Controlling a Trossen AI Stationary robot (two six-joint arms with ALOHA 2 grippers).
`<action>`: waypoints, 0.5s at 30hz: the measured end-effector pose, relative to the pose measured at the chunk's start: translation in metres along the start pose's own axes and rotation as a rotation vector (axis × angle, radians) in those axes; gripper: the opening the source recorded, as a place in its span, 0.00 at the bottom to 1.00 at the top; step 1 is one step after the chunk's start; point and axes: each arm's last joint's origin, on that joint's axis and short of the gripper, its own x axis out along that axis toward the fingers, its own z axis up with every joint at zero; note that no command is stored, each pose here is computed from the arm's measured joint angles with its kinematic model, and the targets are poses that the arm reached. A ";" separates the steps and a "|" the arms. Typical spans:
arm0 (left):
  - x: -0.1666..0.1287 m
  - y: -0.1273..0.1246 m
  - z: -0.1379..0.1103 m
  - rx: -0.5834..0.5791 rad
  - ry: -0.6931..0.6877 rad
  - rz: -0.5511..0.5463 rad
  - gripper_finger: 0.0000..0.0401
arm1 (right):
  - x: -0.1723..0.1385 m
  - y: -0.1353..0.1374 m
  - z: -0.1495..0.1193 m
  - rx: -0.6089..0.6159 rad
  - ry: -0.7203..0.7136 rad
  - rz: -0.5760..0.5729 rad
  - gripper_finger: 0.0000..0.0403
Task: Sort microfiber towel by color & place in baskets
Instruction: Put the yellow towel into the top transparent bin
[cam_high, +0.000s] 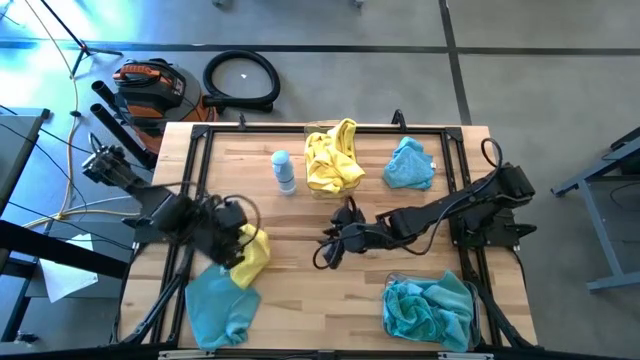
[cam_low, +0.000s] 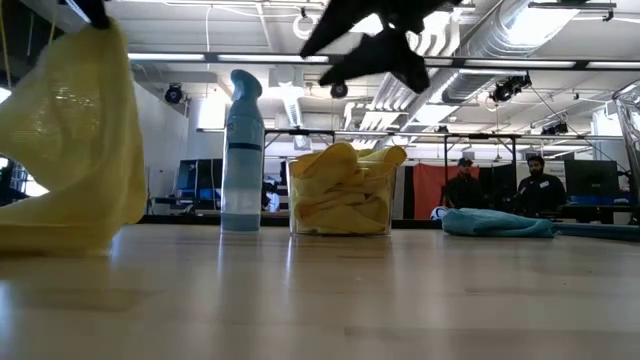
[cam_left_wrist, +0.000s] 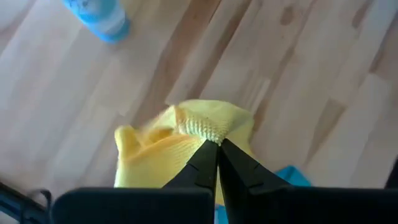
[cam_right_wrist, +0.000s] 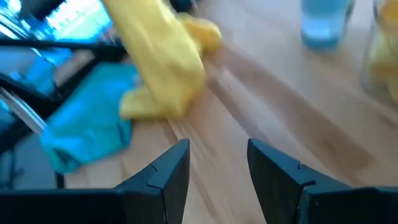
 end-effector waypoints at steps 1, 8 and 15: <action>0.002 0.003 0.005 0.026 0.010 -0.001 0.00 | 0.001 0.001 0.004 0.000 -0.029 0.017 0.39; 0.015 0.015 0.035 0.194 -0.002 -0.068 0.00 | 0.000 0.011 0.036 -0.093 -0.291 0.154 0.39; 0.020 0.019 0.063 0.298 -0.103 -0.202 0.00 | 0.000 0.009 0.053 -0.230 -0.409 0.159 0.39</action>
